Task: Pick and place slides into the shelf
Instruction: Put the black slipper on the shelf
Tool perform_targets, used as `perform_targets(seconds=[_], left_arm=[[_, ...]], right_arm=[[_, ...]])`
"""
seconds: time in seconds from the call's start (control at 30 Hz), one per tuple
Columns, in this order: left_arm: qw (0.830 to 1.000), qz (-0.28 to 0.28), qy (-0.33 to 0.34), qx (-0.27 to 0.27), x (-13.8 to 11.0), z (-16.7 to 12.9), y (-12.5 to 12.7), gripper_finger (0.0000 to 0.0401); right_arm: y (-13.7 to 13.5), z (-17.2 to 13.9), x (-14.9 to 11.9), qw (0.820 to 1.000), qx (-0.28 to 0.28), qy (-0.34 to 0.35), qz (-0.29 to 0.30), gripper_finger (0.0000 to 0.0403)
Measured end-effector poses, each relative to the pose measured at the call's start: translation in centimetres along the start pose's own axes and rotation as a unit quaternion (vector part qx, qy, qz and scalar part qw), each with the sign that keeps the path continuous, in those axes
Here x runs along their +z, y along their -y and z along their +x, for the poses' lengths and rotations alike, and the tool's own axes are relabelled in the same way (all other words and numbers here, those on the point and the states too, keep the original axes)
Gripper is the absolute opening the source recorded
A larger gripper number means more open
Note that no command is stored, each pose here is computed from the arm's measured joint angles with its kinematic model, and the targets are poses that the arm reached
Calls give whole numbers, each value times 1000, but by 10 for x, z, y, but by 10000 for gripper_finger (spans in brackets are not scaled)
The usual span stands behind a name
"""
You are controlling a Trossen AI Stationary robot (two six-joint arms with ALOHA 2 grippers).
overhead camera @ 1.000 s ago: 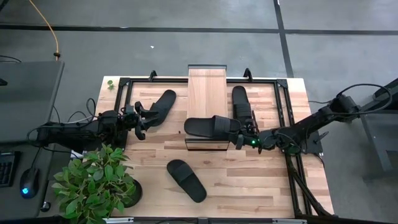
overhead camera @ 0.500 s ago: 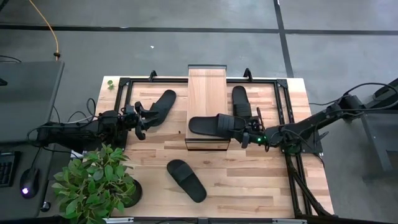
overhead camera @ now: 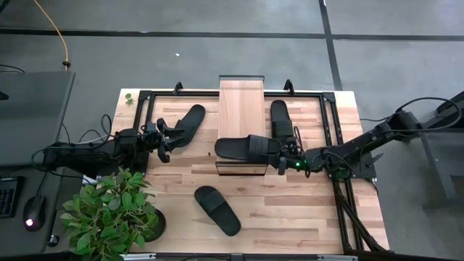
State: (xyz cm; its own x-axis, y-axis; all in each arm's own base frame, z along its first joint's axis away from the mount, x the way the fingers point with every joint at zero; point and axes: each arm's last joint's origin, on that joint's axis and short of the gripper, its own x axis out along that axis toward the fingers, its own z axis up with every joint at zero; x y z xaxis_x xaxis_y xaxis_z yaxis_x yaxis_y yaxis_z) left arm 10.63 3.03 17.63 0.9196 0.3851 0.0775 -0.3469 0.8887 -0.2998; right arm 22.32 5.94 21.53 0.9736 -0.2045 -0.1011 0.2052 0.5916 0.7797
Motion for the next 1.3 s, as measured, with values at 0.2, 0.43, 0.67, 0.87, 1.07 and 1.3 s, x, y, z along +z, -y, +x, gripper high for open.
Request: perform_targets(seconds=[0.2, 0.43, 0.67, 0.87, 1.07, 1.3], left_arm=[[1000, 0, 1, 3, 0, 0, 0, 168], [1000, 0, 0, 3, 0, 0, 0, 168], [1000, 0, 0, 3, 0, 0, 0, 168], [1000, 0, 0, 3, 0, 0, 0, 168], [1000, 0, 0, 3, 0, 0, 0, 168], [1000, 0, 0, 3, 0, 0, 0, 168]], right_arm=[[8, 6, 1, 1000, -10, -23, 8, 129], [9, 6, 2, 999, -11, -30, 2, 129], [10, 6, 1, 999, -14, -33, -7, 129], [-3, 12, 6, 997, -26, -53, -40, 129], [-37, 20, 27, 988, -94, -80, -93, 129], [-56, 21, 35, 983, -118, -88, -111, 129]])
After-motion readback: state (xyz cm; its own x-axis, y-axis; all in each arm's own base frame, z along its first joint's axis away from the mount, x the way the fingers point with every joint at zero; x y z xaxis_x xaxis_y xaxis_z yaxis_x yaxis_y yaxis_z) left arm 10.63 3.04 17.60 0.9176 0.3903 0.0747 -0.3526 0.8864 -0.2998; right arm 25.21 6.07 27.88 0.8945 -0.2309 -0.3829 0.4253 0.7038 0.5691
